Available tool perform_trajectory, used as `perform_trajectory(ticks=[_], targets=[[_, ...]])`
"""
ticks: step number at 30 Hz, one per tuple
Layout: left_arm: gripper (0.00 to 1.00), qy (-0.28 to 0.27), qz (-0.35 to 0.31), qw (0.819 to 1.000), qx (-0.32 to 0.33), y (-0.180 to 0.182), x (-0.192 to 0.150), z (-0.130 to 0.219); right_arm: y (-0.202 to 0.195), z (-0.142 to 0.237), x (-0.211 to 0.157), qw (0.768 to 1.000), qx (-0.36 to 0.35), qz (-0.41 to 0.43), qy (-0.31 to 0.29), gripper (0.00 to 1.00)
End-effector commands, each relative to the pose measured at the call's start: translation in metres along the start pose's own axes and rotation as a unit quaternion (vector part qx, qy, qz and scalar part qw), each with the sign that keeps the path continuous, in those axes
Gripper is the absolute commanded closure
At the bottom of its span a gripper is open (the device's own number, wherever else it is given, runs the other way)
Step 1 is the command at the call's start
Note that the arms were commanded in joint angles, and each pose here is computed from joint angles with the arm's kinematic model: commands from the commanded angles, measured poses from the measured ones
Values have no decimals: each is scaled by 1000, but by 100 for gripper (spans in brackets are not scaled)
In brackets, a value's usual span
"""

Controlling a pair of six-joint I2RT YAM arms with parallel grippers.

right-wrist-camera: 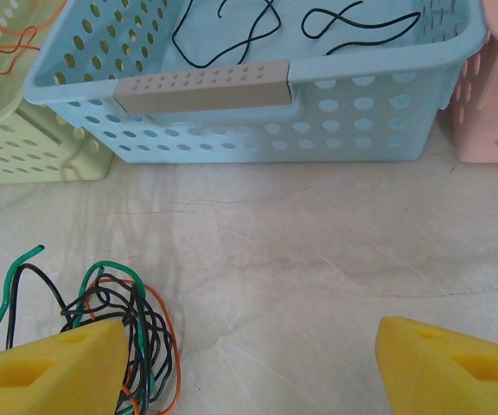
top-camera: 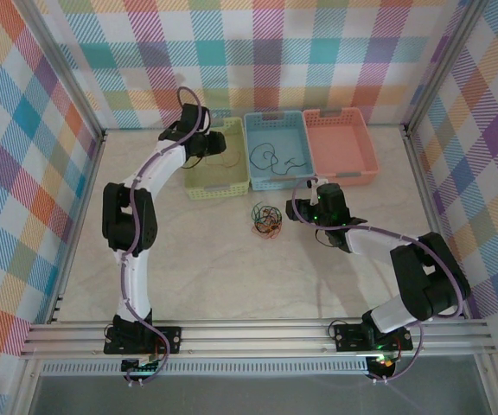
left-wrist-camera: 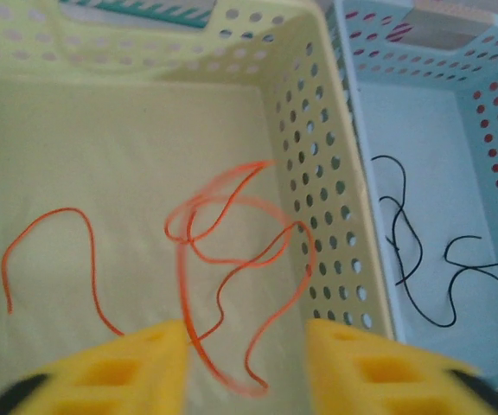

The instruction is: Untangle the cables

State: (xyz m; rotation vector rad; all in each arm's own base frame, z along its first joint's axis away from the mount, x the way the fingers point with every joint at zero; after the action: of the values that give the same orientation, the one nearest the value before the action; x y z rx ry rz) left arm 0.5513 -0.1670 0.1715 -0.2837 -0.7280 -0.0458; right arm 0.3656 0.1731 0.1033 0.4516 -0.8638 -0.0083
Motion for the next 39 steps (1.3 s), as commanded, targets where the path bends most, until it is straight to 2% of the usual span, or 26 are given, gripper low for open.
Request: perform_trajectory(ticks=[1, 3, 7, 13, 15, 19, 23, 30, 35, 39], targets=[[33, -16, 3, 1000, -5, -1, 10, 29, 9, -1, 13, 1000, 19, -8, -12, 25], [28, -25, 6, 1000, -5, -2, 13, 44, 10, -2, 14, 1000, 22, -8, -12, 25], [27, -47, 27, 998, -44, -14, 8, 81, 15, -4, 11, 999, 35, -2, 1, 26], [28, -87, 65, 984, -141, -32, -45, 132, 38, -1, 10, 995, 84, 20, 47, 33], [29, -86, 74, 978, -176, -39, -72, 137, 46, 1, 11, 993, 100, 22, 59, 35], [30, -55, 87, 978, -180, -36, -122, 135, 68, 0, 2, 985, 134, 32, 102, 39], [32, -51, 94, 975, -193, -36, -148, 139, 95, -8, -13, 974, 166, 49, 146, 40], [34, -25, 75, 974, -214, -53, -173, 145, 111, -39, -28, 967, 164, 23, 194, 45], [34, -27, 68, 974, -214, -53, -181, 150, 105, -55, -30, 974, 130, 21, 187, 44], [34, -33, 62, 973, -219, -56, -181, 155, 108, -64, -33, 971, 137, 10, 196, 44]])
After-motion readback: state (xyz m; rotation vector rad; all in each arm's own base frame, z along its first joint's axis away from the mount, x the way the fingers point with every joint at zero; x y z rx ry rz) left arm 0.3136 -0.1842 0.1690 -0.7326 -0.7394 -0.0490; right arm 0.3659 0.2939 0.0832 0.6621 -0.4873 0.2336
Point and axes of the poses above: each hand's point on the last joint's axis, 136 mm out from that joint toward the fingers, its own z axis back along the fingers, its own y axis along the line the jaws close on, x = y × z, the point moved 1 cm from there along z, back along the fingers, and after that the axes turned 8 degrees about -z, right-handed, at the moved point
